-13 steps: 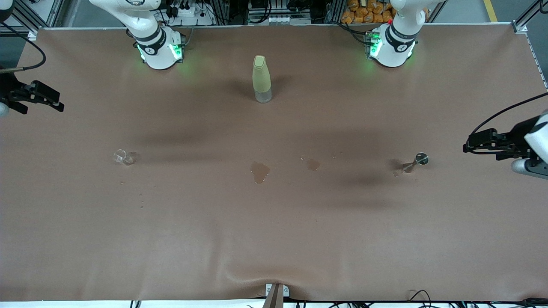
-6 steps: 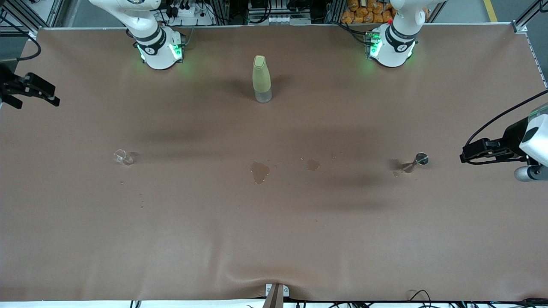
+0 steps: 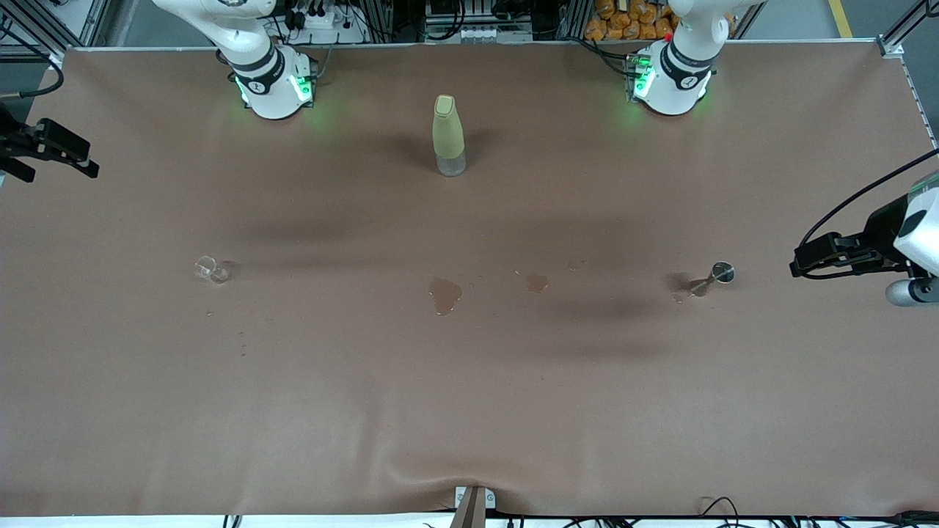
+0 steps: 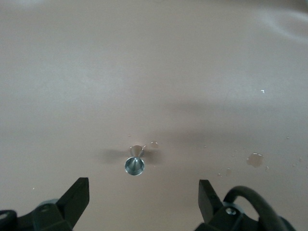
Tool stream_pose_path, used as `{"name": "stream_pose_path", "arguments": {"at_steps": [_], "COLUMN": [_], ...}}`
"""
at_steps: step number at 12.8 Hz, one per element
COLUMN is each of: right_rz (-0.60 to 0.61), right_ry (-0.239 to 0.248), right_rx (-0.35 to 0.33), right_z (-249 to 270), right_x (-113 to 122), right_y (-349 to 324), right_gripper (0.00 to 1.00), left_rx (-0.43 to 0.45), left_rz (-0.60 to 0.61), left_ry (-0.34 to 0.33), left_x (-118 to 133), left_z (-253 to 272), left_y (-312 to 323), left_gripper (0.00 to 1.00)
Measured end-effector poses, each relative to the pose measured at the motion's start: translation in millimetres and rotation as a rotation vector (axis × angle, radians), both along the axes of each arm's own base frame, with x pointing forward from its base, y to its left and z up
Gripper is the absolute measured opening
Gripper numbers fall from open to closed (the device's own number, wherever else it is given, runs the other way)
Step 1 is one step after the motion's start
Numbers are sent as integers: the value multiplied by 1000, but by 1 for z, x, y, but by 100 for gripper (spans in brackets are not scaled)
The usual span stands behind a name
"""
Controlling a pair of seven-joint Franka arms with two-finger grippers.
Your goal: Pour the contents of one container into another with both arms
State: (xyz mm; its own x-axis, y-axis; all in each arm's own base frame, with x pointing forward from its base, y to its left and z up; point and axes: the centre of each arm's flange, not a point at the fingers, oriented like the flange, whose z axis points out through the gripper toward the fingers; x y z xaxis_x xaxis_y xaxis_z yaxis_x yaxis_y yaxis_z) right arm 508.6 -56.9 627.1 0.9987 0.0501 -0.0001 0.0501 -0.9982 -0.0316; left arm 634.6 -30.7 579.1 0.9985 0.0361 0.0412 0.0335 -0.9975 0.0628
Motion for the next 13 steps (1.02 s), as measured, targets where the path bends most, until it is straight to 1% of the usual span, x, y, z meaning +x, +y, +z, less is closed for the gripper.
{"name": "stream_pose_path", "arguments": {"at_steps": [5, 9, 13], "right_rz": [0, 0, -1], "right_ry": [-1, -1, 0], "right_rx": [3, 4, 5], "right_z": [0, 0, 0], "right_x": [0, 0, 0], "right_y": [0, 1, 1], "right_gripper": [100, 100, 100], "left_rx": [56, 51, 51], "left_rz": [-12, 8, 13], "left_ry": [-25, -80, -97], "left_x": [-8, -12, -14], "left_z": [14, 12, 17], "left_y": [-23, -19, -16], "left_gripper": [100, 100, 100]}}
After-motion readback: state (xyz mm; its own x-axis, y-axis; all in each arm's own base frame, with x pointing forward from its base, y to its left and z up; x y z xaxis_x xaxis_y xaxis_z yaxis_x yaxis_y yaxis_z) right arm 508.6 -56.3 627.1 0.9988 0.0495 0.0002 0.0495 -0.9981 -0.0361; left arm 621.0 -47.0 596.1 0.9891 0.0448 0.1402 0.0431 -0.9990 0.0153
